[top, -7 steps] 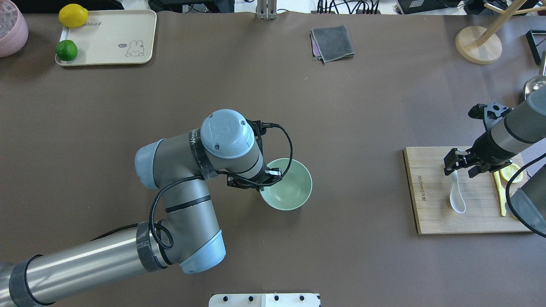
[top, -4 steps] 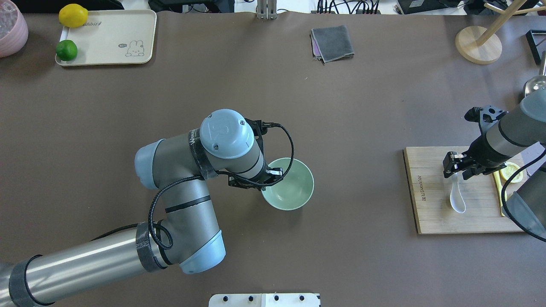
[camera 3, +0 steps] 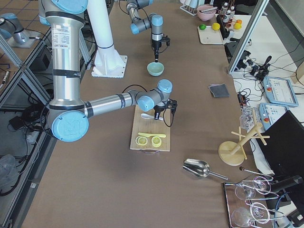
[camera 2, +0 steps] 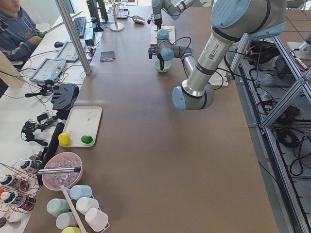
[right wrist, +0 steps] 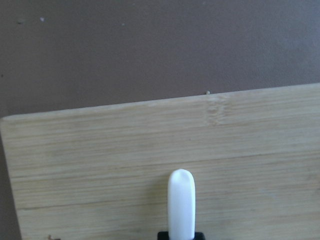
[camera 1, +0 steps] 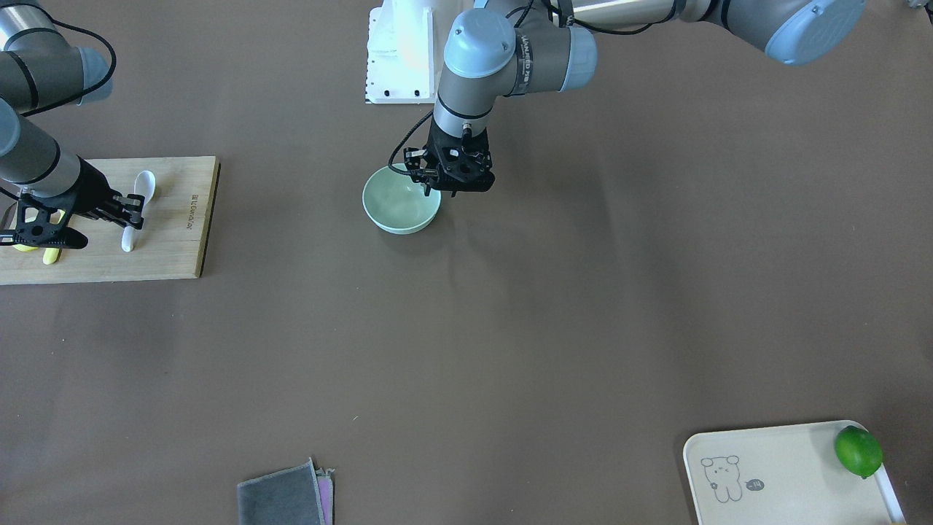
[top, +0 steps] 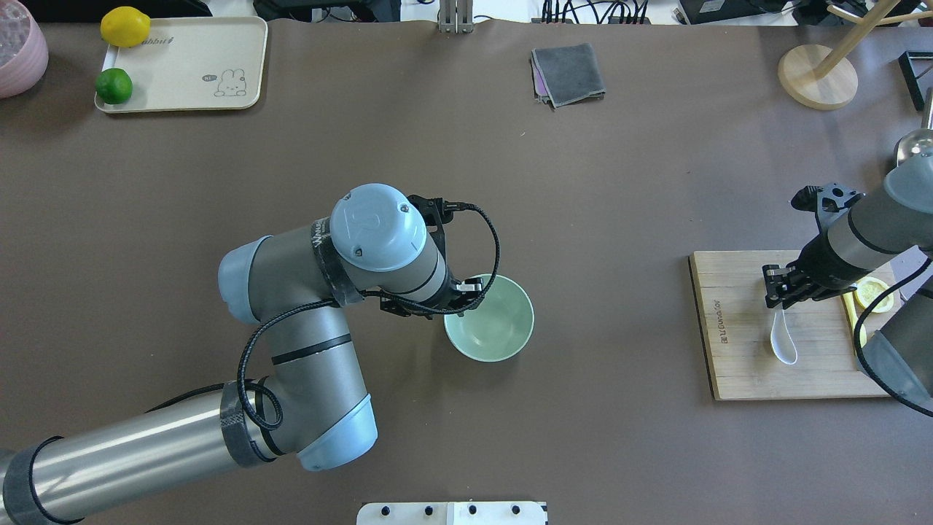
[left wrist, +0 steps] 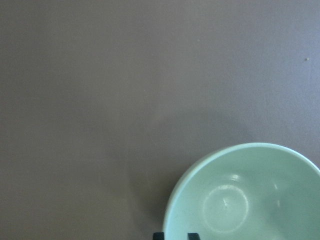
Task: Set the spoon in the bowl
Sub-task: 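Withdraw the left gripper while the right gripper carries the spoon over the bowl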
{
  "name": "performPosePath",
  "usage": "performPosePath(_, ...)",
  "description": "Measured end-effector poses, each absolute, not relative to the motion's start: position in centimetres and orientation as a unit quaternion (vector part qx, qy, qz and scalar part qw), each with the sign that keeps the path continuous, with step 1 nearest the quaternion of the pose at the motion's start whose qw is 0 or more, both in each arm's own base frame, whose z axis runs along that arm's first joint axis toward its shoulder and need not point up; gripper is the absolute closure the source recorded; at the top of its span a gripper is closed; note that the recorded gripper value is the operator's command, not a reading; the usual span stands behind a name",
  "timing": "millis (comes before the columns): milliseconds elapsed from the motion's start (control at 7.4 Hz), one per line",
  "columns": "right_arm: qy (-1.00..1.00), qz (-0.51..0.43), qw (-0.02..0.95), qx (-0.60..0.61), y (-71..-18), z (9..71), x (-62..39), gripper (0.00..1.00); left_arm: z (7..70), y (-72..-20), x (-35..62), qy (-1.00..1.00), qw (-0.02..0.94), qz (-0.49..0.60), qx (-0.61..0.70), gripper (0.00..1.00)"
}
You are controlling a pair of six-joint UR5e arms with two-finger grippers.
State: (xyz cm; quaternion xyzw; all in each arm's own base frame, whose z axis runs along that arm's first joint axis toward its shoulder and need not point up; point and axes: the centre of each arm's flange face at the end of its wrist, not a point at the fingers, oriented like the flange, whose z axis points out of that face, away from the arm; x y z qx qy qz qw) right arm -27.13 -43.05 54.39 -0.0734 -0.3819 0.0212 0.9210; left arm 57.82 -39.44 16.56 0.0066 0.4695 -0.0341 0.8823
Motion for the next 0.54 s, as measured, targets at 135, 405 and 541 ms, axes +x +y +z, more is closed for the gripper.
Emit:
performPosePath(135, -0.385, 0.02, 0.92, -0.072, -43.2, 54.0, -27.3, 1.0, 17.2, -39.9, 56.2, 0.47, 0.882, -0.035, 0.015, 0.02)
performPosePath(405, -0.412, 0.012, 0.909, -0.055, -44.7, 49.7, -28.9, 1.0, 21.3, -40.1, 50.5, 0.463, 0.885, -0.003, 0.045, 0.02)
performPosePath(541, -0.431, 0.022, 0.901, -0.049, -46.1, 45.8, -30.5, 1.0, 23.6, -40.5, 47.6, 0.456, 0.888, 0.015, 0.052, 0.02)
